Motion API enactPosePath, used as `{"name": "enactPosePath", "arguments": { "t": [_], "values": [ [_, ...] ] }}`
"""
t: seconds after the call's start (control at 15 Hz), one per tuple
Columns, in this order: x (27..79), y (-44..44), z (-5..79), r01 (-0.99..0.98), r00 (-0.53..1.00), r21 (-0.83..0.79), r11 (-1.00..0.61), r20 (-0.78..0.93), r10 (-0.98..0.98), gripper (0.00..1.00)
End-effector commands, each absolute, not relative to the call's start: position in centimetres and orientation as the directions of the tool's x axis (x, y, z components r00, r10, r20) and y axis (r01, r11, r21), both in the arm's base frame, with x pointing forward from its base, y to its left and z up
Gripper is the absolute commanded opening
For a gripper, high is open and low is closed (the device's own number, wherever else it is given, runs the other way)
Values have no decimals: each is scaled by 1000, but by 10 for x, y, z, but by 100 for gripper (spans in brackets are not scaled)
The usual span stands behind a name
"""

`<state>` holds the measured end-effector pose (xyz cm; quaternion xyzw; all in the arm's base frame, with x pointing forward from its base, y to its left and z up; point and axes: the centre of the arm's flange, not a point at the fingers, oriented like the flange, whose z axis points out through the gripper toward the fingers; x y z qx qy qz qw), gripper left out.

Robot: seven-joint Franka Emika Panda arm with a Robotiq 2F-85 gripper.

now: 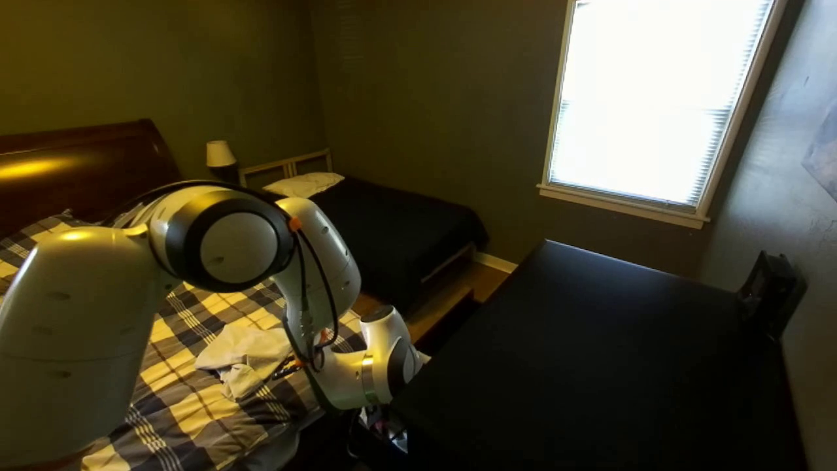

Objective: Push the white cloth into the open drawer and then close it

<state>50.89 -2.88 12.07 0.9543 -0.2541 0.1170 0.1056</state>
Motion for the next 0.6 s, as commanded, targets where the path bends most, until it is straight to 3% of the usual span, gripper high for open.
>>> {"name": "enactPosePath", "arguments": {
  "t": [0.0,0.07,0.2,0.53],
  "values": [
    [515,-36,93,-544,814,100,-833,303,-495,4],
    [516,-36,93,-545,815,85,-834,291,-502,29],
    [519,-30,104,-552,806,68,-831,300,-511,32],
    [525,-9,173,-572,766,9,-820,362,-531,69]
  ]
}}
